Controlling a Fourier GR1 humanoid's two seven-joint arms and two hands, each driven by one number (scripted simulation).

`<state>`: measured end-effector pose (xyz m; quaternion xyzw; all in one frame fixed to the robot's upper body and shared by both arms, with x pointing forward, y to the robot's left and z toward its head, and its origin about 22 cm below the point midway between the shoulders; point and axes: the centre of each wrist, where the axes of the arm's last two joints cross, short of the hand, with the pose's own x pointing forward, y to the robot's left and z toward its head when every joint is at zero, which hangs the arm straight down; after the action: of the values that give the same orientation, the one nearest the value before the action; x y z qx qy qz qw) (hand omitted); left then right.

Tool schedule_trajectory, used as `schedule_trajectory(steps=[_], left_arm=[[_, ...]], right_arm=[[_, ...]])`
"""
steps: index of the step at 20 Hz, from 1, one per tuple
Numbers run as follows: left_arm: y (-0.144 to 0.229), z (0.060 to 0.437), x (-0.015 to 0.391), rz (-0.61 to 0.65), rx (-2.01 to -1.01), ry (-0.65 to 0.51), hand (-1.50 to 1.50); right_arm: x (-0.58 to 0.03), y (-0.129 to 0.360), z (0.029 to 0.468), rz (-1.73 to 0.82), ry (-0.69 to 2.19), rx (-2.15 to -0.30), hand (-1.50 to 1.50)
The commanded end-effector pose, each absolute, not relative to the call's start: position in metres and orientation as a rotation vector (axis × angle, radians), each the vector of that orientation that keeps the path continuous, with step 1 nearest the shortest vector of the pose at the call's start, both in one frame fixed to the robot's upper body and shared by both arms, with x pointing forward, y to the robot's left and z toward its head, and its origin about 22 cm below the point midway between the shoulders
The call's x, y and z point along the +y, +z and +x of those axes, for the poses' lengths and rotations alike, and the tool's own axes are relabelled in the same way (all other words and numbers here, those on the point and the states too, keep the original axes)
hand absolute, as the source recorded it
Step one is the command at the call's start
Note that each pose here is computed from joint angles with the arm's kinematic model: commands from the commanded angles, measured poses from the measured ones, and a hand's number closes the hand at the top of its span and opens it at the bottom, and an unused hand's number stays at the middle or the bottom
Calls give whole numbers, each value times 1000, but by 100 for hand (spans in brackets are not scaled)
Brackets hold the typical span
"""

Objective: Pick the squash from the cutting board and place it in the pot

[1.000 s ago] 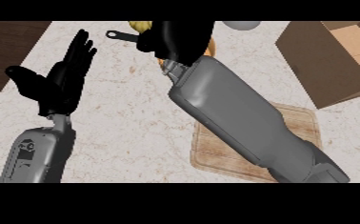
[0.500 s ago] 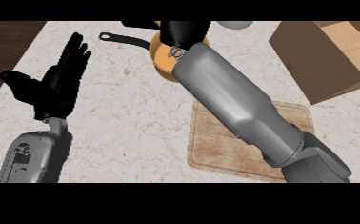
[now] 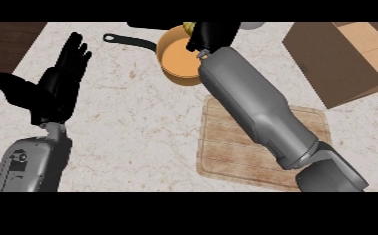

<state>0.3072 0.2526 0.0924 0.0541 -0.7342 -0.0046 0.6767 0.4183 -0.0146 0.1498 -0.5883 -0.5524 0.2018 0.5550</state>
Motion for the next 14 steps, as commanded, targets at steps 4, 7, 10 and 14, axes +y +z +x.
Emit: schedule_trajectory(steps=[4,7,10,14], left_arm=[[97,305,247,94,-1652,-35,0],[85,307,235,93,-1666,-32,0],[87,303,245,94,-1663,-27,0],[98,312,253,134,-1670,-14,0]], right_arm=[[-33,128,424,-1114,260,-1290,-150],[-31,138,424,-1013,173,-1381,-150],[-37,133,421,-960,15,-1520,-150],[-34,149,420,-857,-118,-1604,-150]])
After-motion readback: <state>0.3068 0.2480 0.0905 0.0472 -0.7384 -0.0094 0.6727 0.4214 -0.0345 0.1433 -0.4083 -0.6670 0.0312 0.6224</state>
